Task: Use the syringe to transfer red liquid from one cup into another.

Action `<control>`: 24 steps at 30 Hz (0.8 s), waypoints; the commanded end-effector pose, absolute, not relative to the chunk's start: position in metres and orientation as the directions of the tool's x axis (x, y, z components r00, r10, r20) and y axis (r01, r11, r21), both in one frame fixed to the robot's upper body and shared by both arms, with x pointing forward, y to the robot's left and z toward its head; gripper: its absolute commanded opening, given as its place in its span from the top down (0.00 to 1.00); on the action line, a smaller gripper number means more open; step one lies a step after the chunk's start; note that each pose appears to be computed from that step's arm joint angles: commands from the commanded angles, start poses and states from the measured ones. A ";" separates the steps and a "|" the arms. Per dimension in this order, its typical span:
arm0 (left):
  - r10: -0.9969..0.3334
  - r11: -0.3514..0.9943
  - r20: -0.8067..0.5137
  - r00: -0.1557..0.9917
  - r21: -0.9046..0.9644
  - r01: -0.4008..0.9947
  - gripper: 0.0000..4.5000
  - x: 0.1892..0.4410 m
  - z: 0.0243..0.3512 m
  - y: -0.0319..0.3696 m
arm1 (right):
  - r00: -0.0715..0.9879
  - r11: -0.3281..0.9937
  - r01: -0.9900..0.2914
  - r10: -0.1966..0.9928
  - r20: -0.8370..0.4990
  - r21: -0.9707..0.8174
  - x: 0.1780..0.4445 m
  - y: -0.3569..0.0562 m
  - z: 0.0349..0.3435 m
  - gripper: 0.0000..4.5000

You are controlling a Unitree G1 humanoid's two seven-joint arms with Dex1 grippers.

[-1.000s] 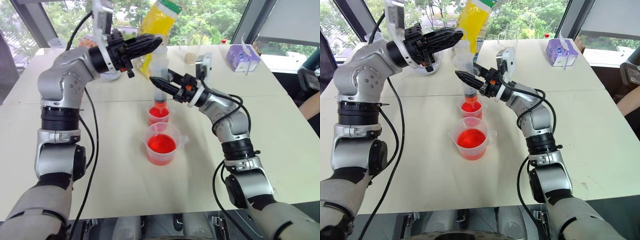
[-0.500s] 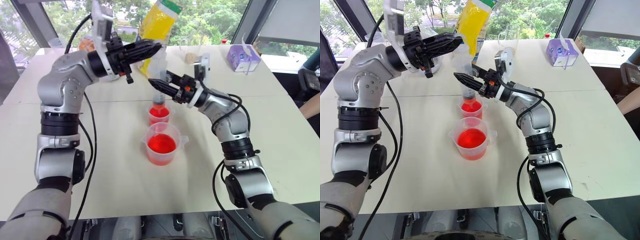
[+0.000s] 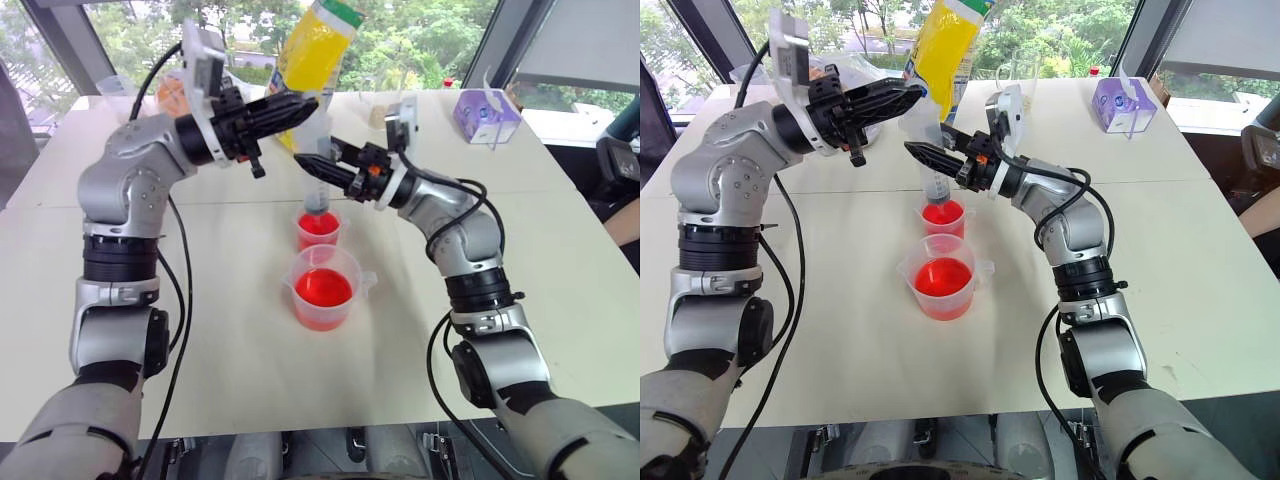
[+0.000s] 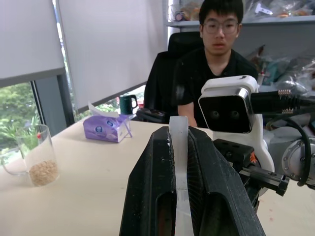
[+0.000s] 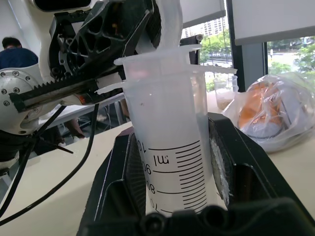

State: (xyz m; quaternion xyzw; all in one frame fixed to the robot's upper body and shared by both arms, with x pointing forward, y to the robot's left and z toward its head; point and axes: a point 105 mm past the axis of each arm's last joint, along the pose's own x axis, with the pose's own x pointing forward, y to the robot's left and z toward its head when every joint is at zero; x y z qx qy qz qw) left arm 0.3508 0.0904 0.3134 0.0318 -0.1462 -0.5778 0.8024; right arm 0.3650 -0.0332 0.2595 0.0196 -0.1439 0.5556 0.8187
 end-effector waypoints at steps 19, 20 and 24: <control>-0.937 0.314 0.213 0.276 0.172 0.934 0.04 0.343 0.323 0.094 | 0.310 0.411 -0.892 0.859 0.407 -0.189 0.354 -0.043 0.309 0.69; -0.927 0.339 0.229 0.297 0.175 0.924 0.01 0.343 0.328 0.100 | 0.311 0.410 -0.894 0.860 0.404 -0.184 0.354 -0.043 0.307 0.69; -0.904 0.403 0.237 0.356 0.189 0.896 0.01 0.336 0.336 0.125 | 0.316 0.408 -0.897 0.860 0.400 -0.170 0.352 -0.043 0.303 0.69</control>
